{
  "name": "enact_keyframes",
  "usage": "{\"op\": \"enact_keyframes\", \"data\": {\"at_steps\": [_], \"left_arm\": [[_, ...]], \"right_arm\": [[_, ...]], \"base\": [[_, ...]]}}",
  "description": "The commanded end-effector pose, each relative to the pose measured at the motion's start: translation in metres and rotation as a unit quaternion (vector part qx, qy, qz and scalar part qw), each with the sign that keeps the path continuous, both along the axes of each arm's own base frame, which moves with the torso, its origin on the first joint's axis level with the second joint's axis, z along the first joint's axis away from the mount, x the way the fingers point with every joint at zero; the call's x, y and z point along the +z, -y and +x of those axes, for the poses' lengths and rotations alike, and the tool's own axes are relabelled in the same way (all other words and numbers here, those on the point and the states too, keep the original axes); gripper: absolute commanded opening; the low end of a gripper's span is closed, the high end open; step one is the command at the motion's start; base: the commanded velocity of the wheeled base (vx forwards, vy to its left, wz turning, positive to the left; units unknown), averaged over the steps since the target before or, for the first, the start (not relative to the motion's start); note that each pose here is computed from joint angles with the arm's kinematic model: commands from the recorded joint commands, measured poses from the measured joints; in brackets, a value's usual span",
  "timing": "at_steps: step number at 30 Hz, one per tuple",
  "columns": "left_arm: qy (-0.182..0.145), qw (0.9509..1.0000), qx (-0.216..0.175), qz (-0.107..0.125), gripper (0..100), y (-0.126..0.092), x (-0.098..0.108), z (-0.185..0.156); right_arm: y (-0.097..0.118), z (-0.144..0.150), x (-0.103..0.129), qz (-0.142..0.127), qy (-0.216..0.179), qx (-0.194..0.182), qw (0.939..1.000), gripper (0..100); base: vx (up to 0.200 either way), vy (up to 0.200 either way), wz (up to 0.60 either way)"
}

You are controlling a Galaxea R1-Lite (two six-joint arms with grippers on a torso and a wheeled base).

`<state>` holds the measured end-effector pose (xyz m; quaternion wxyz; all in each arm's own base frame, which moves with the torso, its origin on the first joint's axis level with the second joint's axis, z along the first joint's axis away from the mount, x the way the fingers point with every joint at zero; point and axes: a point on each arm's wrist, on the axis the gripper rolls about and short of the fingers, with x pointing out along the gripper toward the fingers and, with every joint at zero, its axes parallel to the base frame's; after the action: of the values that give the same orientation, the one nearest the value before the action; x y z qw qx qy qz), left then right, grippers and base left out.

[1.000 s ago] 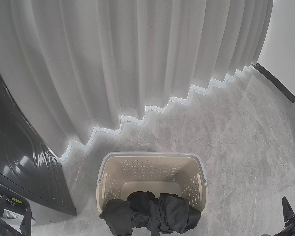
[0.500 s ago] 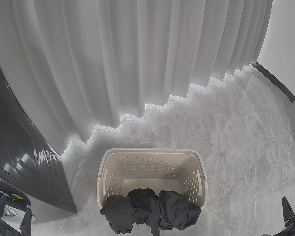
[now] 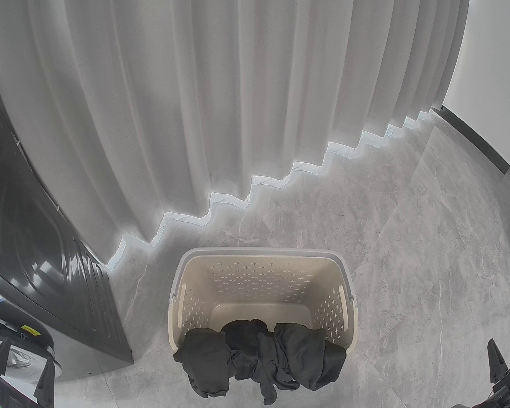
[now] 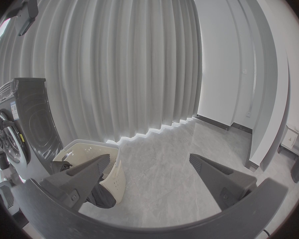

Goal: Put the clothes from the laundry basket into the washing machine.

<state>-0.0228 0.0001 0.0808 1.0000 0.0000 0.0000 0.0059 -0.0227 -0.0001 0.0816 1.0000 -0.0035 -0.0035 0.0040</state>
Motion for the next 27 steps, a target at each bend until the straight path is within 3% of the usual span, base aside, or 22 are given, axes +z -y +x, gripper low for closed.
{"op": "enact_keyframes", "data": {"at_steps": [1, 8, 14, 27], "left_arm": [[-0.002, 1.0, 0.0, 0.0, 100, 0.0, -0.0052, 0.0003], [-0.002, 1.0, 0.001, -0.002, 100, 0.0, -0.005, 0.0003], [-0.002, 1.0, 0.001, -0.002, 100, 0.0, -0.005, 0.0003], [-0.002, 1.0, 0.0, -0.002, 100, 0.0, -0.0052, 0.0003]], "right_arm": [[0.0, 0.0012, -0.0049, 0.0, -0.008, 0.001, 1.0, 100], [0.0, 0.0012, -0.0049, 0.0, -0.008, 0.001, 1.0, 100], [0.0, 0.0012, -0.0049, 0.0, -0.008, 0.001, 1.0, 100], [0.0, 0.0012, -0.0049, 0.0, -0.008, 0.001, 1.0, 100]], "base": [[0.0, 0.0, 0.0], [0.0, 0.0, 0.0], [0.2, 0.0, 0.0], [0.015, 0.0, 0.0]]}}
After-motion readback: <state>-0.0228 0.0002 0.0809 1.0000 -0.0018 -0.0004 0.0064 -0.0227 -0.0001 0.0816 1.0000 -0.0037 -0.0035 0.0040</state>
